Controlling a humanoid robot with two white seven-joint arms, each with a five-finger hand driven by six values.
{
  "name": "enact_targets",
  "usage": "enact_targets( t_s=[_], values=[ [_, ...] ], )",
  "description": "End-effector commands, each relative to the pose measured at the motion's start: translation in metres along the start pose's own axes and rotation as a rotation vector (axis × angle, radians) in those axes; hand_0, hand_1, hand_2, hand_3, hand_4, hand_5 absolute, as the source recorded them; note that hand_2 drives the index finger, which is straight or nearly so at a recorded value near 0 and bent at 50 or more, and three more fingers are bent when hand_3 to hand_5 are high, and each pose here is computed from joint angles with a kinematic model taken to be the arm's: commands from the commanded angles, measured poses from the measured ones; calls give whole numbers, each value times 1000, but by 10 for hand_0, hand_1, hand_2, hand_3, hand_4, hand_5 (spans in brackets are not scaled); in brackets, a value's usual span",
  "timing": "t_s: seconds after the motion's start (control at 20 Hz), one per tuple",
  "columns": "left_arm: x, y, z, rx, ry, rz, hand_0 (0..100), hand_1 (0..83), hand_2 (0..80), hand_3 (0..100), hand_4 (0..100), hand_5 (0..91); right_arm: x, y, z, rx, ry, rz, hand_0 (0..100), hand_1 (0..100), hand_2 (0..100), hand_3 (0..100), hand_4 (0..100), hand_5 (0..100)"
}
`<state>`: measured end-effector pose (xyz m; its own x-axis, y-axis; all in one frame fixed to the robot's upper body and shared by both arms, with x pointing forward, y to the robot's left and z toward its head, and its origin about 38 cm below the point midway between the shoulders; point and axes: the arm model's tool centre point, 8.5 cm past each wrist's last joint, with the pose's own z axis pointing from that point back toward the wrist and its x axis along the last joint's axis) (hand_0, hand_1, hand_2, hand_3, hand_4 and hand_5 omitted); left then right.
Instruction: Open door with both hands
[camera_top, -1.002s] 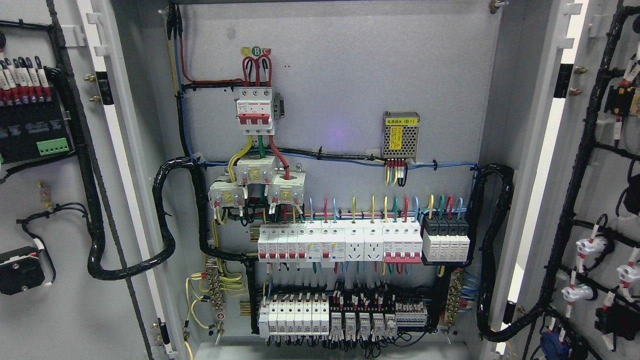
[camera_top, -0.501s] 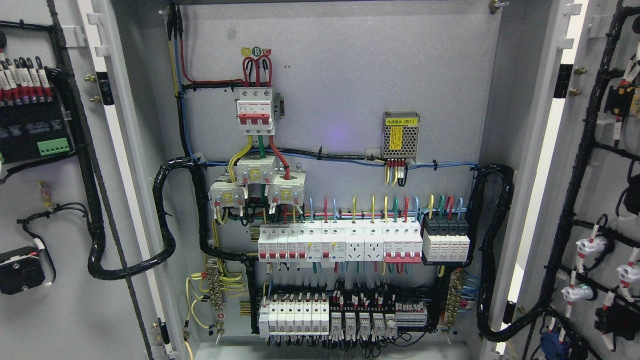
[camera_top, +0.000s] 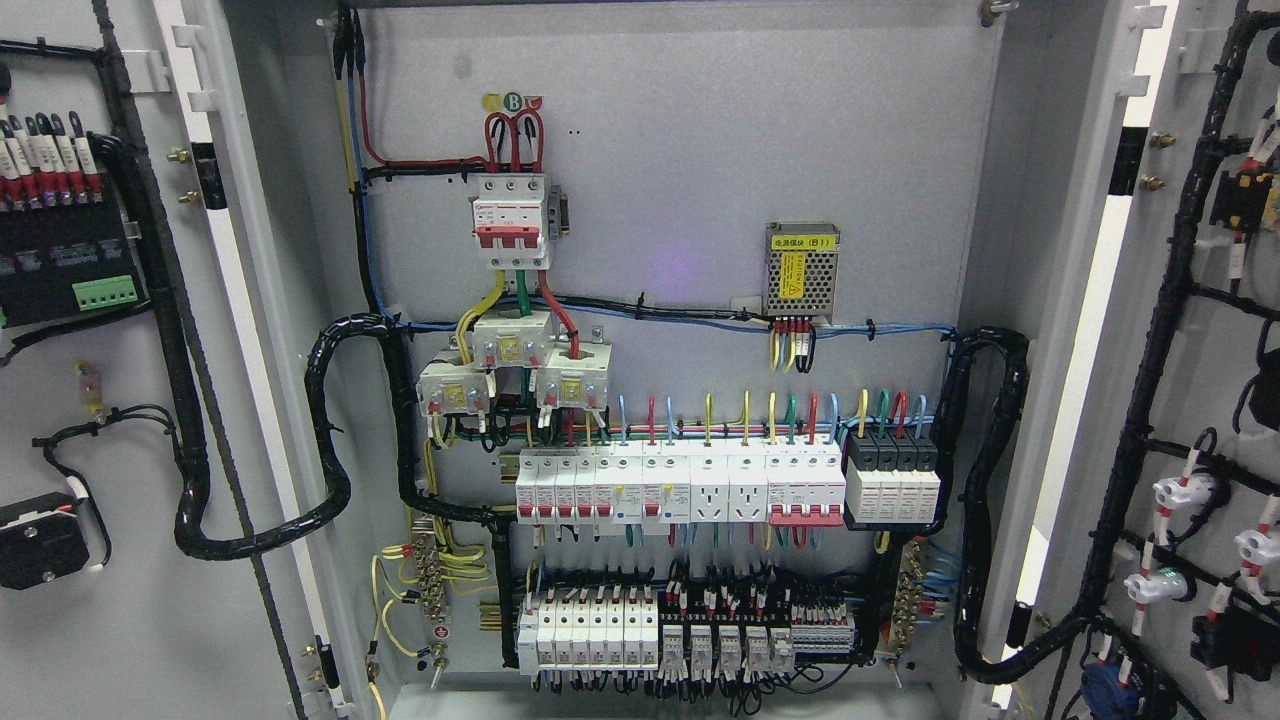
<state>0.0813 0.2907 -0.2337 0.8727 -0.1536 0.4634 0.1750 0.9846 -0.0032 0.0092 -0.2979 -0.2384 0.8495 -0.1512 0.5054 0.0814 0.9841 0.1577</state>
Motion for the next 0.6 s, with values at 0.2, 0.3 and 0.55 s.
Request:
enact_targets(
  t_s=[0.2, 0.3, 0.55],
  values=[
    [-87, -60, 18, -72, 472, 138, 0, 0, 0, 0, 0, 0, -52, 15, 5, -94, 420, -76, 381, 0, 0, 0, 0, 0],
    [-88, -60, 21, -72, 493, 142, 0, 0, 0, 0, 0, 0, -57, 21, 5, -99, 477, -72, 381, 0, 0, 0, 0, 0],
    [-95, -65, 29, -78, 538, 152, 0, 0, 0, 0, 0, 0, -65, 39, 6, -48, 526, 5, 380, 0, 0, 0, 0, 0]
  ],
)
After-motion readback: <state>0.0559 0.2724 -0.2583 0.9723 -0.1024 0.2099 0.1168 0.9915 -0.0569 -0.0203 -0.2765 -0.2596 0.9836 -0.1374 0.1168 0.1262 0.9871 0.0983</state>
